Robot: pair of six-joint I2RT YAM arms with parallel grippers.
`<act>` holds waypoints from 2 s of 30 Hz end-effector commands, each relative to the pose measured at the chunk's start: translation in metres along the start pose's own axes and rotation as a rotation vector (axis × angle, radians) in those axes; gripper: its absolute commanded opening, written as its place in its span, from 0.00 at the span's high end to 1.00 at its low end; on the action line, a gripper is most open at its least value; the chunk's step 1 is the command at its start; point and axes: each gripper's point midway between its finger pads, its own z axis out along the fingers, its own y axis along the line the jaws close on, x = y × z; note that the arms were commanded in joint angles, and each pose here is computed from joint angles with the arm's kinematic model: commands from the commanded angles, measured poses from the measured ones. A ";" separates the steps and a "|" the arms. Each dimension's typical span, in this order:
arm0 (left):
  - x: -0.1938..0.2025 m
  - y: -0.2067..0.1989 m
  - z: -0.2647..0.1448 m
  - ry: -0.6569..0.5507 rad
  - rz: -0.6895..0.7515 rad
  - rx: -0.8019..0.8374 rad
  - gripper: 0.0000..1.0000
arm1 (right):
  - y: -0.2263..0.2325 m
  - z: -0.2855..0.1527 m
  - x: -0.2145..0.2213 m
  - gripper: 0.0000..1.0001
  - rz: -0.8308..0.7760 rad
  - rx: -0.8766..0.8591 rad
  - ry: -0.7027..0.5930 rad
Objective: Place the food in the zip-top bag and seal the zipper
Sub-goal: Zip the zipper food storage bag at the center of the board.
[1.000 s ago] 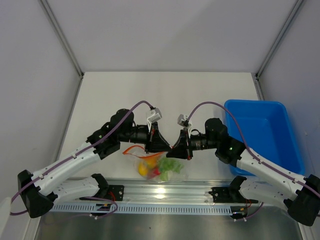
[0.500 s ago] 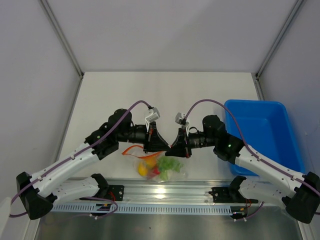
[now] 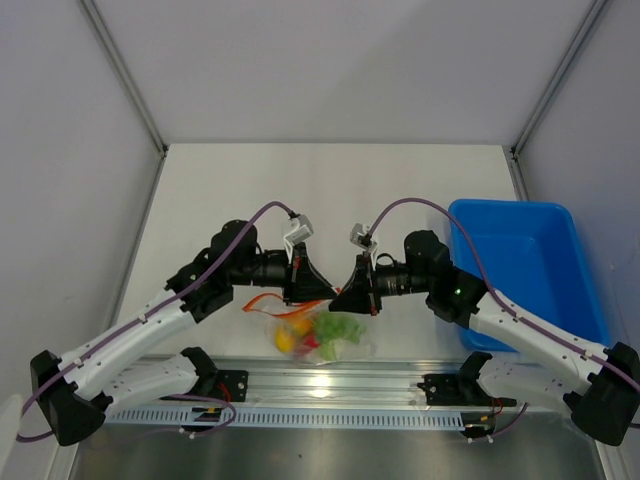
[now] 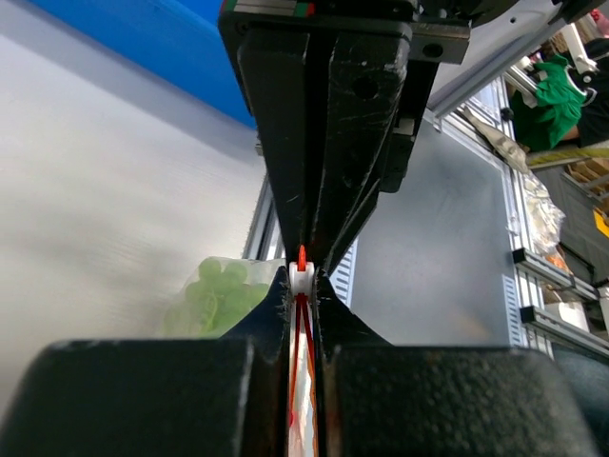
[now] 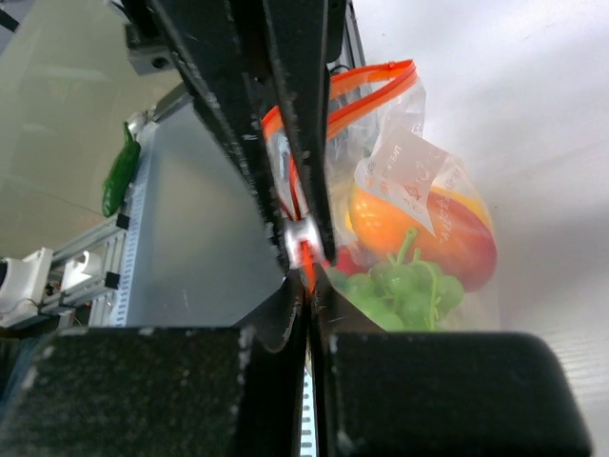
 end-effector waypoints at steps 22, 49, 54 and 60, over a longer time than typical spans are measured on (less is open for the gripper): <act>0.007 -0.013 -0.025 -0.040 -0.013 0.027 0.99 | 0.010 -0.009 -0.036 1.00 -0.054 -0.049 -0.145; 0.015 -0.005 -0.022 -0.007 -0.036 0.007 0.99 | 0.000 -0.001 -0.047 1.00 -0.096 0.005 -0.089; 0.019 0.000 -0.024 0.005 -0.042 -0.024 0.99 | -0.013 -0.009 -0.051 1.00 -0.075 0.088 -0.132; 0.026 0.004 -0.027 0.017 -0.047 -0.056 1.00 | -0.027 -0.027 -0.056 1.00 -0.042 0.177 -0.195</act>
